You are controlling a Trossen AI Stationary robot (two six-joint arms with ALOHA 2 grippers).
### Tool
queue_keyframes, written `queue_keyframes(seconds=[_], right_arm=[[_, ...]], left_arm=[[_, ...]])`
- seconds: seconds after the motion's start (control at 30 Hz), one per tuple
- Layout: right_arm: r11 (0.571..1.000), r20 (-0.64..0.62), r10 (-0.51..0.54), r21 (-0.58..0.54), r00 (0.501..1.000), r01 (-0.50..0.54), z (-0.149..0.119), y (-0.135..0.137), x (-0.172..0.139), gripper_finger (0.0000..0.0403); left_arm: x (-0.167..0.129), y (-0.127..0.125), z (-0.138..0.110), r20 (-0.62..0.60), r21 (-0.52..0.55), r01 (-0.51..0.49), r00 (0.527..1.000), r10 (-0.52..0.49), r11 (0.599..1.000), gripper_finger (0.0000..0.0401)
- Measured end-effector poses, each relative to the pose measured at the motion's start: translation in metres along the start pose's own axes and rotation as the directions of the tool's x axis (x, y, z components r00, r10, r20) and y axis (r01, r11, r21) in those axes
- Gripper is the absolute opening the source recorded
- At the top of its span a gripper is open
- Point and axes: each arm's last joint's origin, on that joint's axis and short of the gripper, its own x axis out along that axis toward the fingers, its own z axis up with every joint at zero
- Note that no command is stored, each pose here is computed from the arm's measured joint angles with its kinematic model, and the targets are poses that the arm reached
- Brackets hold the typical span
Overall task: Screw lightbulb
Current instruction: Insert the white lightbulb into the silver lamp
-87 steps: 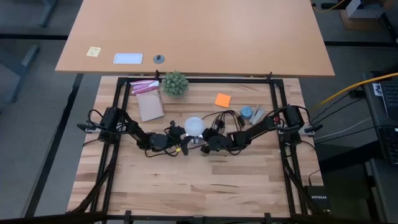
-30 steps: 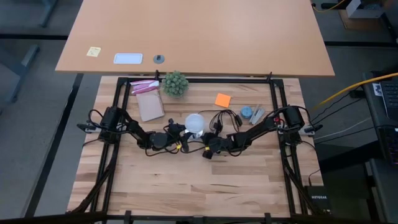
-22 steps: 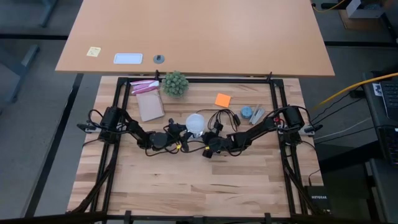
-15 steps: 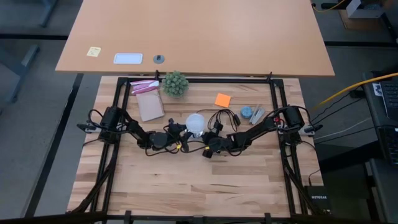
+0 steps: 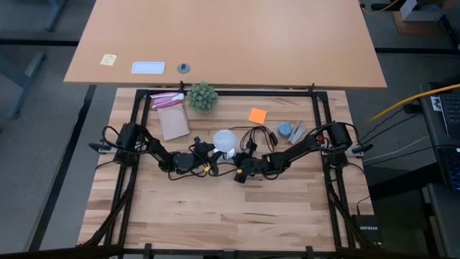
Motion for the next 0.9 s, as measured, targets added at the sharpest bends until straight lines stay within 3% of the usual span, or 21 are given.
queue_keyframes(seconds=[0.33,0.6,0.9], right_arm=[[1.000,-0.004,0.005,0.003,1.000,-0.005,-0.0004,0.0001,0.0000,0.0007],[1.000,-0.005,0.010,0.003,1.000,-0.010,-0.0004,0.0004,-0.0002,0.0007],[1.000,-0.005,0.011,0.003,1.000,-0.011,-0.0002,0.0006,-0.0005,0.0007]], left_arm=[[0.0038,0.0052,-0.0017,-0.025,-0.100,-0.038,0.999,0.036,0.994,0.0153],[0.0045,0.0067,-0.0027,-0.034,-0.116,-0.045,0.999,0.042,0.992,0.0153],[0.0043,0.0063,-0.0019,-0.023,0.028,-0.031,0.999,0.031,0.999,0.0153]])
